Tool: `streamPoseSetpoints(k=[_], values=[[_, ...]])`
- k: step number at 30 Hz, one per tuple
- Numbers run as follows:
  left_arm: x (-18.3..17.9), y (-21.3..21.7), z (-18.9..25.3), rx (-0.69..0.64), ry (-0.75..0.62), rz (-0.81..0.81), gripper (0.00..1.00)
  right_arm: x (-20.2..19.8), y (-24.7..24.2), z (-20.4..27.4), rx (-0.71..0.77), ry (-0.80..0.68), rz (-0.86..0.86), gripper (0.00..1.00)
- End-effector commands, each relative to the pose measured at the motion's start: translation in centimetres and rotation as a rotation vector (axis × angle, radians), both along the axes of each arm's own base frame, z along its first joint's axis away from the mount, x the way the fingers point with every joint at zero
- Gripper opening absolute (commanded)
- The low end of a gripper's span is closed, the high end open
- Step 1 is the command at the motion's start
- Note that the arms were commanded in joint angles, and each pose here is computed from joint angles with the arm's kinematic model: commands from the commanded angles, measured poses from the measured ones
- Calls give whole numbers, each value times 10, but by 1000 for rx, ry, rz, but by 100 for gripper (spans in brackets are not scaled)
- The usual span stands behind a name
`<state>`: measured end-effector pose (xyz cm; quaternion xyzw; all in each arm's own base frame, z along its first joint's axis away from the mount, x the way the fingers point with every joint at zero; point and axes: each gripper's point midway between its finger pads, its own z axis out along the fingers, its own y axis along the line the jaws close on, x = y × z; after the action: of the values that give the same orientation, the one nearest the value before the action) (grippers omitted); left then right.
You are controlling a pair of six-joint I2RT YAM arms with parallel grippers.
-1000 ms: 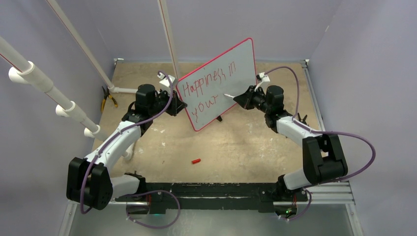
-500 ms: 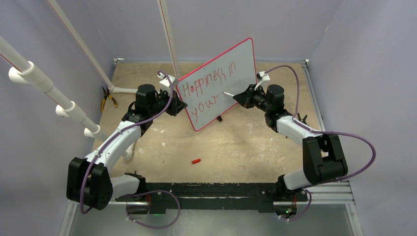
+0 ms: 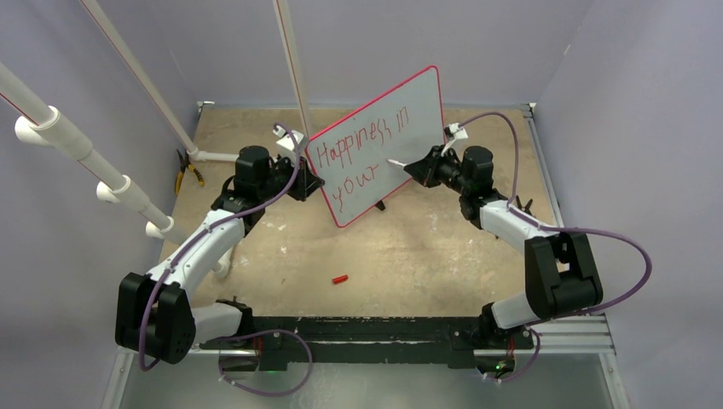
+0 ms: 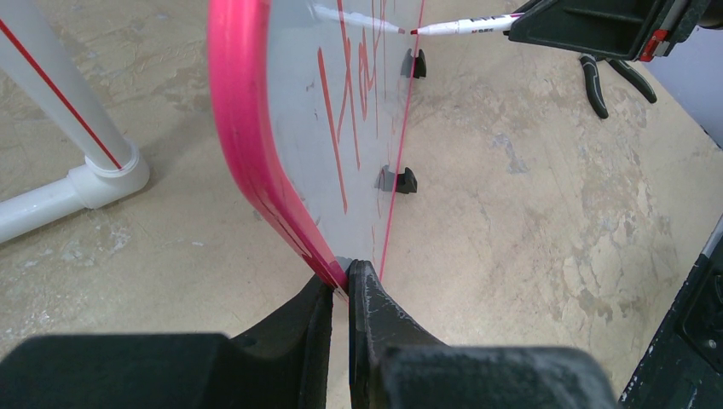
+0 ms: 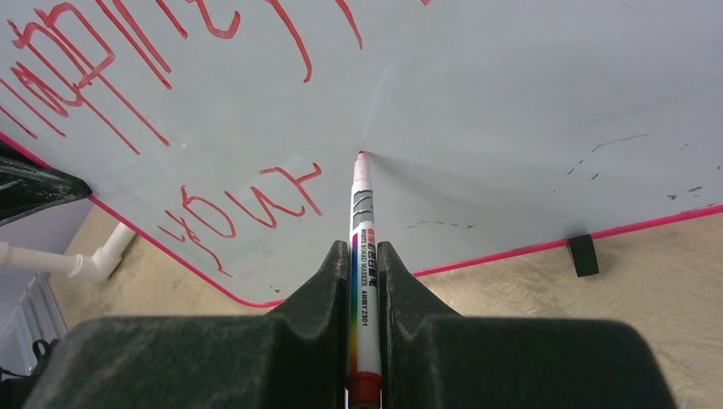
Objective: Write a sentence on the whiteboard
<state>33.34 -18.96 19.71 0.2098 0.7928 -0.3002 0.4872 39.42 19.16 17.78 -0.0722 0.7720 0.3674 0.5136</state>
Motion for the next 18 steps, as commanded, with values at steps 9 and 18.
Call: streamPoseSetpoints(k=[9, 18], values=[[-7, -7, -4, 27, 1, -49, 0, 2, 9, 5, -6, -37, 70, 0], [-7, -7, -4, 27, 2, -51, 0, -4, 10, -6, -24, -8, 89, 0]])
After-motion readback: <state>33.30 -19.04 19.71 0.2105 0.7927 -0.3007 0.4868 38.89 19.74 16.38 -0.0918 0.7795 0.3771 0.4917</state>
